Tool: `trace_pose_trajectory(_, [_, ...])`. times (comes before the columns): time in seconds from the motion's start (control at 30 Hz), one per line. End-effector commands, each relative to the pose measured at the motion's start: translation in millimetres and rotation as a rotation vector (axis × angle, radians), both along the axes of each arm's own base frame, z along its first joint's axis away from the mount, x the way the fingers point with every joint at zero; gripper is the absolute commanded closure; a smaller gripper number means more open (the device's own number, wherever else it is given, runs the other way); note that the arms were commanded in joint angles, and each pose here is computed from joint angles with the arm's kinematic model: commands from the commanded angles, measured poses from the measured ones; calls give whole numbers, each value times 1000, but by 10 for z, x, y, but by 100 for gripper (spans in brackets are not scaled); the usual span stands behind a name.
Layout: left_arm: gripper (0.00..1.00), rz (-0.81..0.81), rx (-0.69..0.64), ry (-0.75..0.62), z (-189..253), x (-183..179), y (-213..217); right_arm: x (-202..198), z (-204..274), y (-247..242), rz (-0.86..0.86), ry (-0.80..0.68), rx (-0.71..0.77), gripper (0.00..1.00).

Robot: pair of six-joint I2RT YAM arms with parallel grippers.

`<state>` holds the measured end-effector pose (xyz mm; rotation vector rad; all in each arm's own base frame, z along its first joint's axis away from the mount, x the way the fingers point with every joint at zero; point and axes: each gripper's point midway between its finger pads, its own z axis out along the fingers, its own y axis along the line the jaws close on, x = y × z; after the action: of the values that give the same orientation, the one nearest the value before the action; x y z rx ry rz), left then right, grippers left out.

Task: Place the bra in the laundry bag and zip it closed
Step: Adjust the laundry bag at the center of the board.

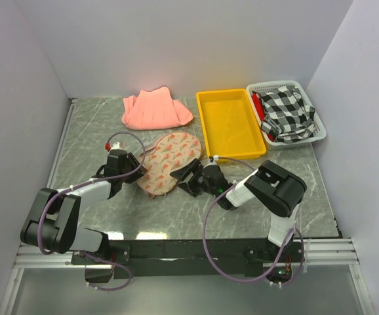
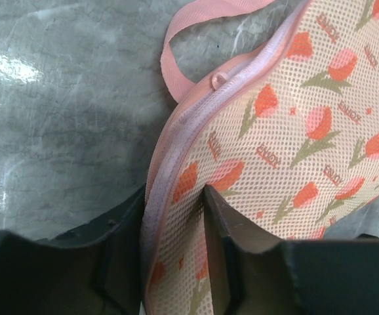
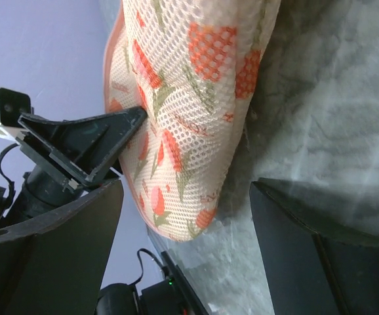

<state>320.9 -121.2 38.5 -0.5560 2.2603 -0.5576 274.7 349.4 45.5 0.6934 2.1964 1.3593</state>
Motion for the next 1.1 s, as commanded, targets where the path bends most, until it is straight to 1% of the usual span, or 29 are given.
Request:
trace_pose_trajectory(0.0, [61,-36,-32,-4,138,46,-109,-109,-634,-182,17,127,-148,14])
trace_pose_trajectory(0.2, [67,-73,-68,31,144,26,-208,24,-508,-28,42,75,-119,14])
trace_pose_trajectory(0.4, [68,-85,-92,59,111,-1,-256,58,-540,9,47,83,-104,14])
trace_pose_trajectory(0.53, [70,-116,-115,92,50,-48,-321,121,-517,66,54,75,-51,14])
trace_pose_trajectory(0.57, [70,-119,-117,93,45,-55,-324,146,-524,81,55,72,-45,15])
trace_pose_trajectory(0.77, [70,-121,-108,88,36,-74,-308,289,-437,49,25,16,-88,20])
trace_pose_trajectory(0.8, [70,-120,-105,90,34,-71,-304,316,-442,23,20,9,-97,22])
trace_pose_trajectory(0.87, [71,-125,-98,95,27,-77,-299,343,-437,-6,10,1,-99,30])
trace_pose_trajectory(0.9, [71,-123,-94,97,21,-76,-294,390,-406,-36,-1,-11,-89,35])
trace_pose_trajectory(0.93, [71,-125,-91,99,10,-82,-291,395,-398,-48,-3,-14,-85,43])
trace_pose_trajectory(1.0, [70,-120,-87,99,1,-86,-280,427,-369,-104,-11,-32,-77,49])
trace_pose_trajectory(1.03, [70,-121,-86,99,-2,-84,-280,432,-319,-108,-8,-46,-74,55])
trace_pose_trajectory(1.07, [70,-120,-85,100,-11,-86,-276,432,-311,-120,-2,-59,-86,58])
